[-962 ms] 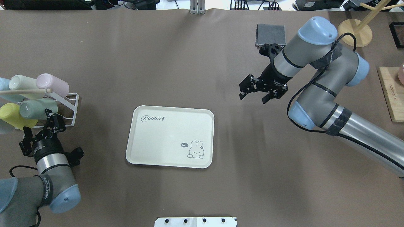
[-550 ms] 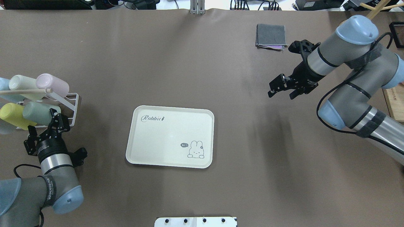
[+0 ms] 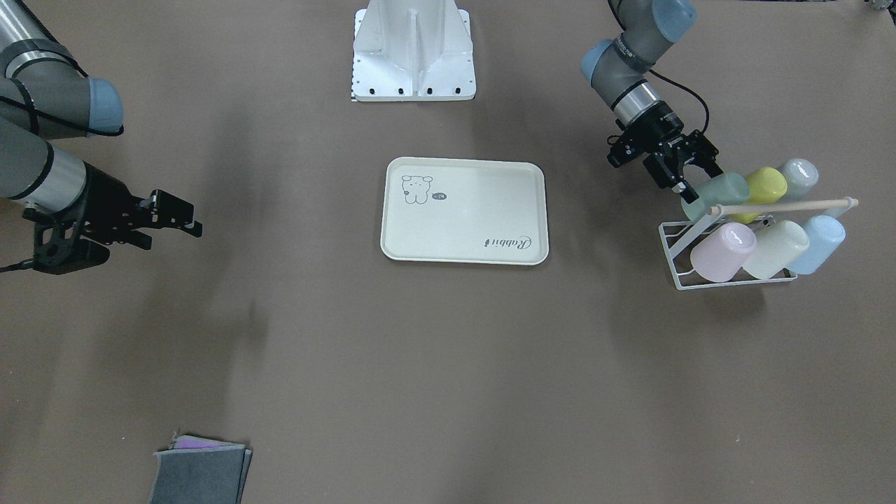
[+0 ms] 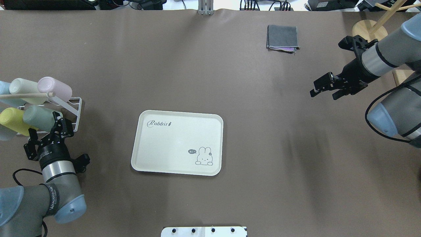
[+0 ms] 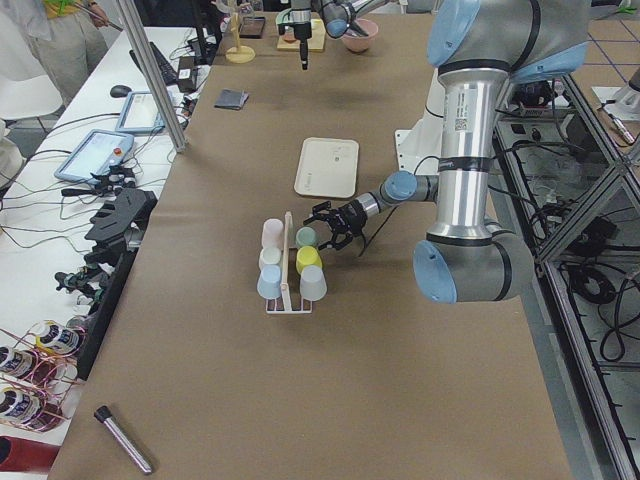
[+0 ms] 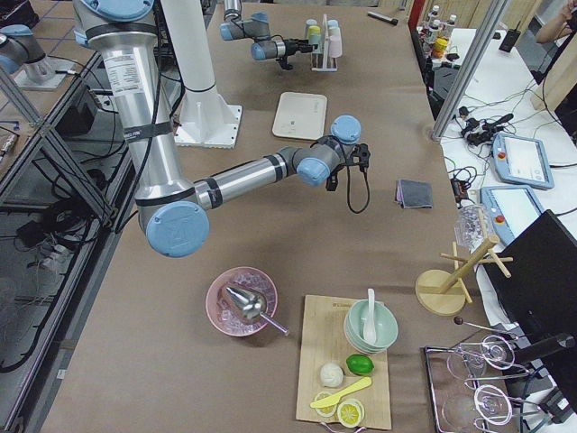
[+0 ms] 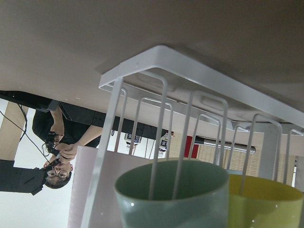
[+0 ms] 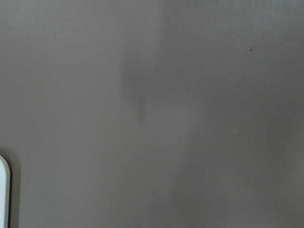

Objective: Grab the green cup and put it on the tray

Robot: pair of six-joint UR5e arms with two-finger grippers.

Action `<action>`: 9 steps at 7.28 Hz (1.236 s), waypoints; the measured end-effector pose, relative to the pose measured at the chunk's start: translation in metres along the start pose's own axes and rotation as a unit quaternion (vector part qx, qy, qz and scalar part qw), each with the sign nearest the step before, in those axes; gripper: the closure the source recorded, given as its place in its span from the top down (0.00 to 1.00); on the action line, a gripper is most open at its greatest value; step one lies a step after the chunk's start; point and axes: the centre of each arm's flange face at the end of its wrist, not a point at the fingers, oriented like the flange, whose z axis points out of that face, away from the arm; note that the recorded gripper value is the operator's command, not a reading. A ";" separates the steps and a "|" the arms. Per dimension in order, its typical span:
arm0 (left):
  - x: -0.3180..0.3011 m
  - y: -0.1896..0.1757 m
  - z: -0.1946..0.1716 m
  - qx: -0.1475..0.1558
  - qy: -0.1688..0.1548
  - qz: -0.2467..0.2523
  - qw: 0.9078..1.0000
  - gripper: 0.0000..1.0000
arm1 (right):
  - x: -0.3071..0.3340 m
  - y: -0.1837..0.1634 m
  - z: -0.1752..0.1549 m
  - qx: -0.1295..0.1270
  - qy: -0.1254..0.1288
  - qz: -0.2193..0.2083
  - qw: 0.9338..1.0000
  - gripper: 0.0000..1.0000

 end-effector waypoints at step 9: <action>0.012 -0.006 0.010 -0.020 0.010 0.028 0.999 0.98 | 0.168 0.026 -0.079 0.022 0.065 0.022 0.997 1.00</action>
